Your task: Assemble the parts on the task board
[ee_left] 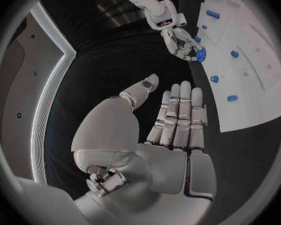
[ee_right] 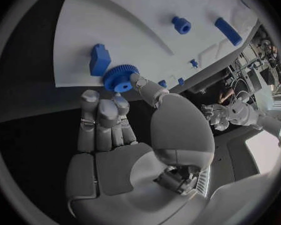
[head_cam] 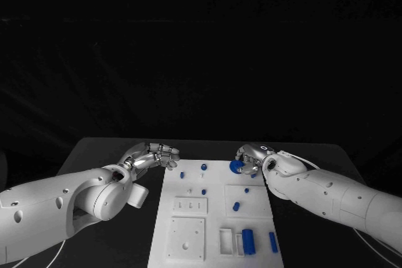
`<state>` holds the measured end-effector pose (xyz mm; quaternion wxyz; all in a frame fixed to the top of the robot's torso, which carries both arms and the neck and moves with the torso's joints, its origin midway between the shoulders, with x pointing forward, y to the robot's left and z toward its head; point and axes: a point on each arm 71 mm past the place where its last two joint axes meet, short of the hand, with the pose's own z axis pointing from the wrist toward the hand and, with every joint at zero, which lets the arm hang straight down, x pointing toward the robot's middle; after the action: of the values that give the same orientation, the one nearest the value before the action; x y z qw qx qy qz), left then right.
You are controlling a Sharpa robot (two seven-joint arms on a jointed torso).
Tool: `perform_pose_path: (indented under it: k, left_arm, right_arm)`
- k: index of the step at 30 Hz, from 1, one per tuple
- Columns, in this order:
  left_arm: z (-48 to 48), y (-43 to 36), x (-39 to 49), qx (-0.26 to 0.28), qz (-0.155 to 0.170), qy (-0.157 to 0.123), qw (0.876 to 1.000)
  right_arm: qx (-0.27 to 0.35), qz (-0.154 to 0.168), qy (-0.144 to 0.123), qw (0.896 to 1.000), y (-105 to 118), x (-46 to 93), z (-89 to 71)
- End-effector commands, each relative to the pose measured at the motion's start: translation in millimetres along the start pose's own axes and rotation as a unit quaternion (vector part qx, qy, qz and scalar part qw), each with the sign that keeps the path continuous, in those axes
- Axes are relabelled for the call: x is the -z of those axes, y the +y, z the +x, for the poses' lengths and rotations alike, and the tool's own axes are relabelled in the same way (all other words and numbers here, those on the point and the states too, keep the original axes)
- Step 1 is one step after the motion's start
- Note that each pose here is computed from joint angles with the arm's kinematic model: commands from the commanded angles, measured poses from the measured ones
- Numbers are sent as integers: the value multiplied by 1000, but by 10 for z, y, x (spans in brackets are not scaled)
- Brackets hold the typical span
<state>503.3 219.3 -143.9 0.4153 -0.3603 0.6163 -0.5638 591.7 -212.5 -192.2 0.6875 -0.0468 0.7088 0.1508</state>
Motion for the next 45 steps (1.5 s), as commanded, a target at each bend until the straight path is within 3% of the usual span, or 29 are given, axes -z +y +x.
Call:
perform_pose_path:
  k: [1,14,21,27,33,39,45]
  left_arm:
    - [18,-21,-2,-1,8,9,1000]
    - [15,-20,-2,-1,8,9,1000]
    - [17,-19,0,-1,7,9,1000]
    - [19,-19,1,-1,7,11,1000]
    - [25,-23,12,-1,7,12,1000]
    - [21,-23,22,-1,6,12,1000]
    - [12,-25,29,-2,7,9,1000]
  right_arm:
    - [5,-6,15,1000,17,0,35]
    - [14,-5,20,1000,20,8,93]
    - [32,5,52,998,-11,13,157]
    - [42,9,63,997,-32,18,197]
    - [42,3,37,998,11,19,162]
    - [48,2,-11,999,71,35,93]
    - [53,-15,-33,998,189,72,45]
